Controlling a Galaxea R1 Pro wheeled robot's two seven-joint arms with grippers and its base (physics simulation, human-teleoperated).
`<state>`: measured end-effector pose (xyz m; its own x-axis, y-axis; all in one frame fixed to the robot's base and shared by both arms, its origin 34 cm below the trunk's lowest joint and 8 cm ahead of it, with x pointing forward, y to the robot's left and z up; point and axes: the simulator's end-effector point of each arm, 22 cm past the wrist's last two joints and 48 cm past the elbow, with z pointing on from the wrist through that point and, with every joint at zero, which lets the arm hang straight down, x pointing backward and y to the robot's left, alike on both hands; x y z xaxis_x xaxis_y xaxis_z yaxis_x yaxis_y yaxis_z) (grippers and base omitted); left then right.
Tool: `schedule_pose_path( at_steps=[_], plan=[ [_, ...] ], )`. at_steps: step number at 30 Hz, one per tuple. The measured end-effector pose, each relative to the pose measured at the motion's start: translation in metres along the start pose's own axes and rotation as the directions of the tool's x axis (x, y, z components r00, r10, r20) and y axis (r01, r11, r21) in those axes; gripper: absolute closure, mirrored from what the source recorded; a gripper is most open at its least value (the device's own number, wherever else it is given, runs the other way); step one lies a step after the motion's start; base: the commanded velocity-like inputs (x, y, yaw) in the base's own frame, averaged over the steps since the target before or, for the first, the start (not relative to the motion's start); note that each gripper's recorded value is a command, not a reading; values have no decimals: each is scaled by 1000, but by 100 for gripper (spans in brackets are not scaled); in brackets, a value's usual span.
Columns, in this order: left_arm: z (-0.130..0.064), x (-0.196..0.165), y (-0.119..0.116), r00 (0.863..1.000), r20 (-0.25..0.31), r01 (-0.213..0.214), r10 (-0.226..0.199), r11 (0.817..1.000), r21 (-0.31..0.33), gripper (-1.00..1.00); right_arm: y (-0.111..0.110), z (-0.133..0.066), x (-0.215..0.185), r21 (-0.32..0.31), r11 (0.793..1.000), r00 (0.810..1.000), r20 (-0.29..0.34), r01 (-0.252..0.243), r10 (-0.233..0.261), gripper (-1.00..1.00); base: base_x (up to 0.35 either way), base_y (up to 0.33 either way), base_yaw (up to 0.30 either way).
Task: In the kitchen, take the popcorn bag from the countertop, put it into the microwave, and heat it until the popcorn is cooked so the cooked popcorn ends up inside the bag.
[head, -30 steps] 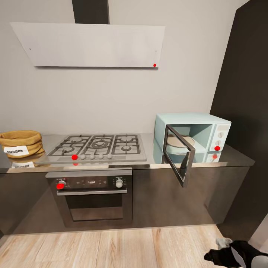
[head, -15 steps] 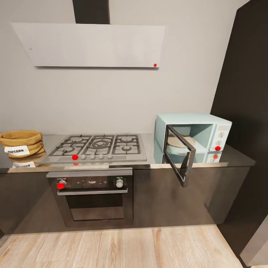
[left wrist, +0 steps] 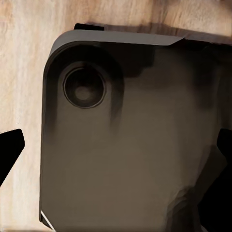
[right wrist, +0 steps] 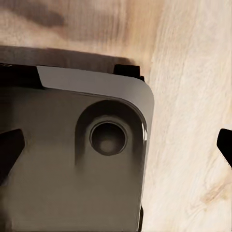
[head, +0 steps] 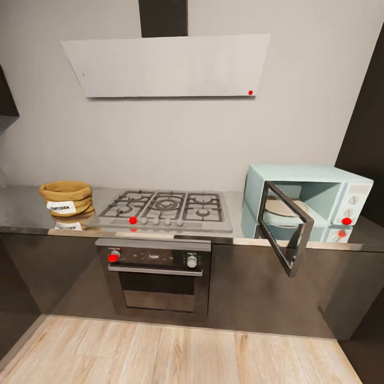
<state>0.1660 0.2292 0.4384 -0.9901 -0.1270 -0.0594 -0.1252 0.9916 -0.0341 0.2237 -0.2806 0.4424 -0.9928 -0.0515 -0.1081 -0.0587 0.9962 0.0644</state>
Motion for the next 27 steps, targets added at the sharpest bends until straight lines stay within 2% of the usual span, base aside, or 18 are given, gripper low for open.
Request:
schedule_pose_path(
  at_steps=[5, 11, 20, 22, 24, 27],
  plan=[
    [0, 0, 1, 1000, 0, 0, 0, 1000, -2, -100, -4, 0, -1, 35, 999, 1000, 2, -1, 1, -100, 0, 0, 300],
    [0, 0, -1, 1000, 0, 0, 0, 1000, 0, -100, 4, 1, -1, 29, 1000, 1000, 2, -2, 2, -100, 0, 0, 300],
    [0, 0, 1, 1000, 0, 1, -1, 1000, -2, -100, 3, 1, -4, 31, 1000, 1000, 14, -4, 3, -100, 0, 0, 300],
    [0, 0, 2, 1000, 0, 11, -11, 1000, -3, -100, 4, 1, -4, 30, 1000, 1000, 13, -4, 4, -100, 0, 0, 300],
    [0, 0, 2, 998, 0, 56, -56, 998, -5, -100, 3, 1, -3, 31, 1000, 1000, 10, -7, 6, -100, 0, 0, 300],
    [0, -1, 4, 996, 1, 85, -85, 996, -7, -100, 3, 1, -3, 31, 999, 1000, 10, -8, 7, -100, 0, 0, 300]
  ],
)
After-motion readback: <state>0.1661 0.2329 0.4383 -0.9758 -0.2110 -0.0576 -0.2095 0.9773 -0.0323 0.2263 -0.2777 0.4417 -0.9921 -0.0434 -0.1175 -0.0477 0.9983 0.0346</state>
